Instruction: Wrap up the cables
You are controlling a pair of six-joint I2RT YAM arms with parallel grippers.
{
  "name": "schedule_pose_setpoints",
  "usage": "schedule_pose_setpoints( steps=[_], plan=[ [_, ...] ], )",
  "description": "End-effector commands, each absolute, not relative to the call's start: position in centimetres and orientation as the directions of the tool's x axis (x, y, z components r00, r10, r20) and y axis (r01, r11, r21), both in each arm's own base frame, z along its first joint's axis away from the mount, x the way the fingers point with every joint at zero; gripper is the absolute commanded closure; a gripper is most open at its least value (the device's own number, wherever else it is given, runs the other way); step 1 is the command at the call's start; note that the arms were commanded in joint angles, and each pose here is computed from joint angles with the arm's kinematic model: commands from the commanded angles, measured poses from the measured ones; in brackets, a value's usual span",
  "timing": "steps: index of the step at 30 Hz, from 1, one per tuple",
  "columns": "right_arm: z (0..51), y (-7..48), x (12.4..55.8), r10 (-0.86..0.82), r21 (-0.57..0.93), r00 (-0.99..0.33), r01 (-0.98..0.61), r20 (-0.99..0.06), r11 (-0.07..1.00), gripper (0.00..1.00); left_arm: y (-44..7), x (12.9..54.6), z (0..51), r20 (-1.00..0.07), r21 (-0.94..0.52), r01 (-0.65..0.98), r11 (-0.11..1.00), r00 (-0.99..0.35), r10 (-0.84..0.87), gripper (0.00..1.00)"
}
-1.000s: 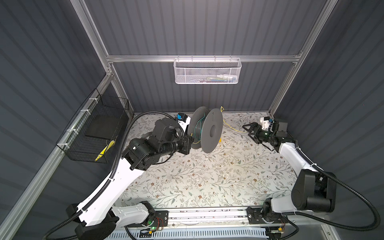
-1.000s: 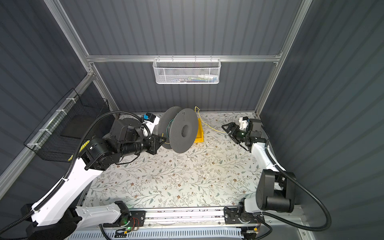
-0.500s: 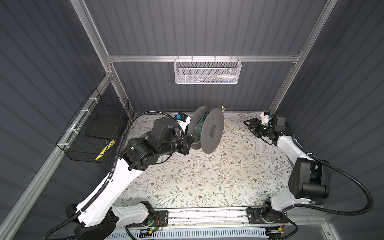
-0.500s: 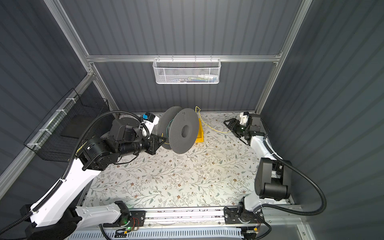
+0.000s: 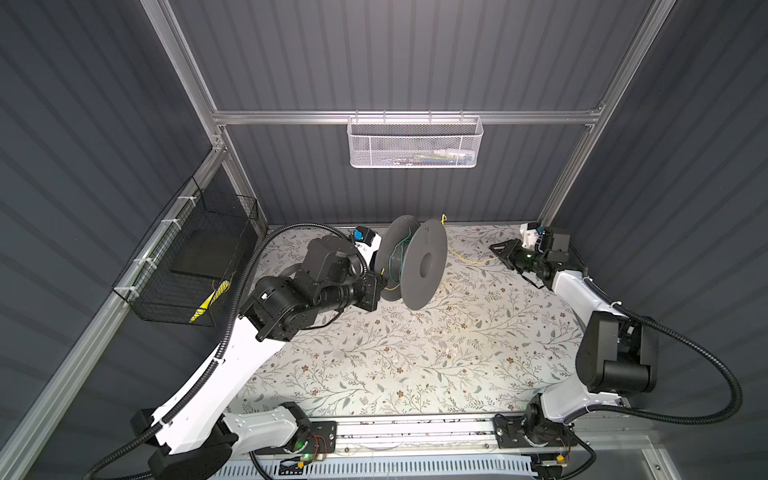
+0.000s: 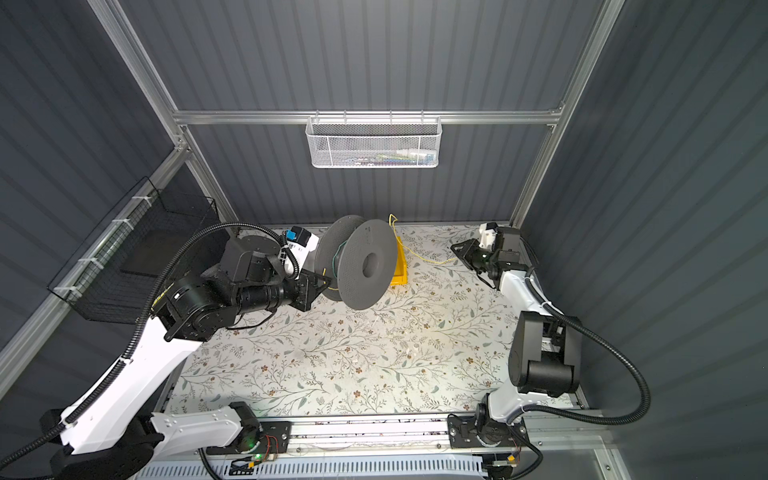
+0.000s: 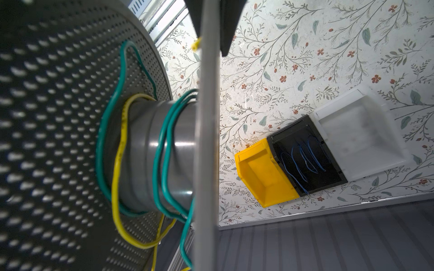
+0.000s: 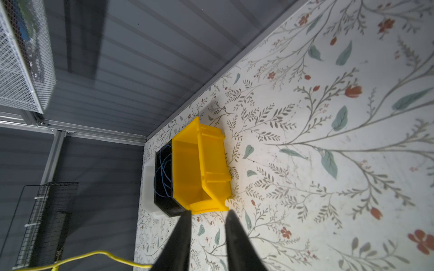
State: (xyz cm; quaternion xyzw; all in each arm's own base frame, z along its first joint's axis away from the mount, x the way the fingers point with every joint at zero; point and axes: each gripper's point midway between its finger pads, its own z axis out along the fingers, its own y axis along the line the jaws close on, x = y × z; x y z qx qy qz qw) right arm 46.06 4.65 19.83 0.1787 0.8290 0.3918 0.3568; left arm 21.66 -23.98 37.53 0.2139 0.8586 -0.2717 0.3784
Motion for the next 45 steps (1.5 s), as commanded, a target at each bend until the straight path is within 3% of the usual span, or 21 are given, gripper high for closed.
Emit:
schedule_pose_setpoints(
  steps=[1, 5, 11, 18, 23, 28, 32, 38, 45],
  plan=[
    [20.3, 4.7, 46.1, 0.567, 0.777, -0.68, -0.006, -0.465, 0.63, 0.82, -24.1, 21.4, 41.8, -0.842, -0.313, 0.622, 0.717, -0.532, 0.094, 1.0],
    [20.5, 4.8, 45.5, 0.555, 0.769, -0.677, -0.026, -0.484, 0.639, 0.66, -24.0, 21.5, 41.8, -0.842, -0.311, 0.621, 0.72, -0.532, 0.095, 1.0],
    [20.2, 4.7, 44.7, 0.557, 0.762, -0.673, -0.017, -0.488, 0.647, 0.99, -24.1, 21.5, 41.6, -0.841, -0.306, 0.621, 0.722, -0.532, 0.101, 1.0],
    [21.9, 4.5, 44.4, 0.555, 0.748, -0.662, -0.013, -0.504, 0.664, 1.0, -24.0, 21.7, 41.2, -0.834, -0.303, 0.61, 0.732, -0.542, 0.107, 1.0],
    [27.7, 4.2, 44.2, 0.552, 0.73, -0.623, -0.045, -0.554, 0.682, 1.0, -26.1, 20.9, 38.9, -0.783, -0.324, 0.67, 0.668, -0.586, 0.208, 1.0],
    [36.1, 3.9, 44.0, 0.539, 0.696, -0.551, -0.111, -0.637, 0.709, 1.0, -28.4, 18.7, 33.7, -0.651, -0.328, 0.729, 0.6, -0.635, 0.416, 1.0],
    [42.3, 4.4, 43.1, 0.546, 0.698, -0.502, -0.177, -0.67, 0.694, 1.0, -27.4, 19.2, 30.5, -0.584, -0.191, 0.738, 0.647, -0.616, 0.53, 1.0],
    [49.7, 7.0, 39.2, 0.527, 0.702, -0.483, -0.326, -0.699, 0.633, 1.0, -26.1, 22.8, 27.3, -0.517, 0.012, 0.661, 0.75, -0.638, 0.57, 1.0],
    [54.5, 11.3, 32.7, 0.522, 0.753, -0.545, -0.516, -0.656, 0.408, 1.0, -26.6, 27.8, 26.9, -0.539, 0.121, 0.467, 0.876, -0.71, 0.453, 1.0]
  ],
)
